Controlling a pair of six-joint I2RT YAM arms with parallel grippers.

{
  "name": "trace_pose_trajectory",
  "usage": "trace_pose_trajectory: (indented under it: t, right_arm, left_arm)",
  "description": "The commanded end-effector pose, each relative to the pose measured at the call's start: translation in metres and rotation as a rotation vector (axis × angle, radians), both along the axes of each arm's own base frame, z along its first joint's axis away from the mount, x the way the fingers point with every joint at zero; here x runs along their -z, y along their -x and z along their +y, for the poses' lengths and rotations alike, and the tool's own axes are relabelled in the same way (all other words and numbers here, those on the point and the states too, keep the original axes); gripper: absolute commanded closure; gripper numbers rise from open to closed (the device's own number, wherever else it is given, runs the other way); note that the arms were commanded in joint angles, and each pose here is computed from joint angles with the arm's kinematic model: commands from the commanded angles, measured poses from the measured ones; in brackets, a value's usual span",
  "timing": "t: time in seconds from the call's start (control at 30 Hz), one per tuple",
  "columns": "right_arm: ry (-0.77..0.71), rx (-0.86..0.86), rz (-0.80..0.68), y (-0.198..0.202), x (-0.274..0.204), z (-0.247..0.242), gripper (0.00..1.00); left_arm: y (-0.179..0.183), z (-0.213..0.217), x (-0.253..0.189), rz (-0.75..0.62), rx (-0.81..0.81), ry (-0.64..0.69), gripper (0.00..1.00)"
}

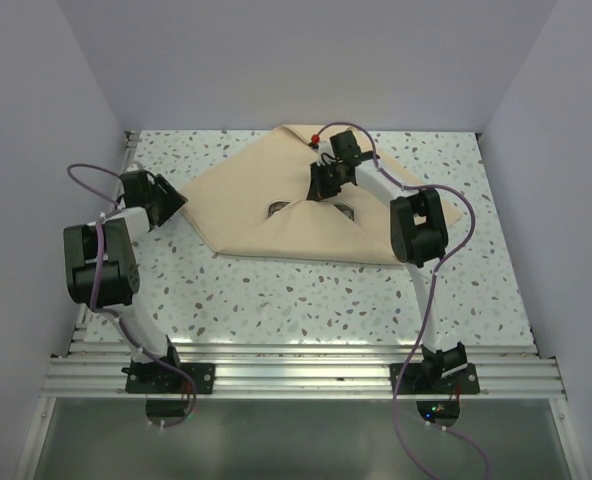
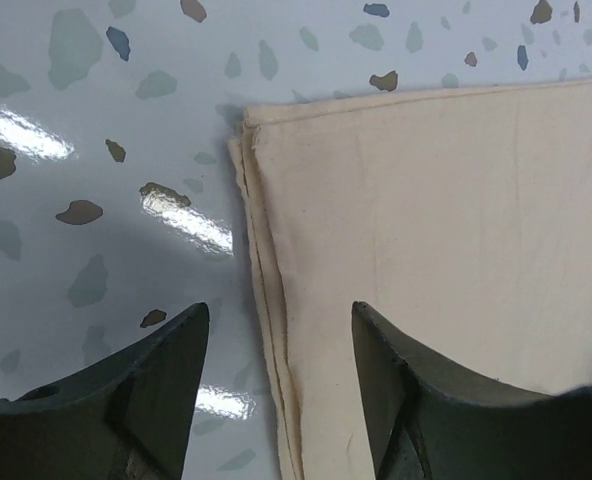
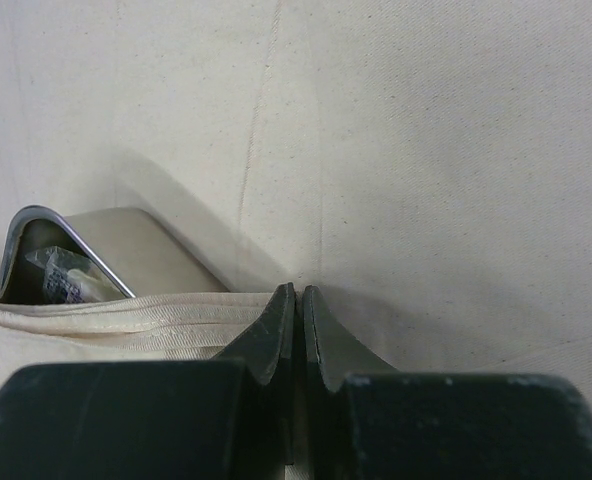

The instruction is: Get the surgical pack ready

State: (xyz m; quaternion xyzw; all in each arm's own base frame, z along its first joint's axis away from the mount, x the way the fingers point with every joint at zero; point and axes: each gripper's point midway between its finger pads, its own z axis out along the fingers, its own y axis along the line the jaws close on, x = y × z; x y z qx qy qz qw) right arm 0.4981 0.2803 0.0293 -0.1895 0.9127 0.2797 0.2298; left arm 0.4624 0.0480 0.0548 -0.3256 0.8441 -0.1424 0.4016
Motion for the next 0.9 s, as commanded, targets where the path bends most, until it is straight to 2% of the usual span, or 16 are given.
trace_pose_trajectory:
  t: [0.0,0.2,0.53,0.63,0.87]
  right_arm:
    - [0.097,-0.026,0.163,0.039,0.045,-0.01,1.0]
    - [0.093,-0.024,0.162,0.039,0.044,-0.011,1.0]
    - [0.087,-0.029,0.162,0.039,0.045,-0.009,1.0]
    - [0.086,-0.028,0.163,0.039,0.045,-0.009,1.0]
    - [0.078,-0.033,0.16,0.039,0.042,-0.008,1.0]
  left_arm:
    - [-0.011,-0.005,0.006,-0.015,0.017,0.069,0.37]
    - [-0.01,-0.014,0.028,0.012,0.031,0.127,0.37]
    - [-0.016,-0.009,0.043,0.034,0.009,0.121,0.41]
    - [-0.021,-0.004,0.041,0.027,-0.005,0.105,0.47]
    - [-0.03,0.004,0.046,0.023,-0.027,0.076,0.72]
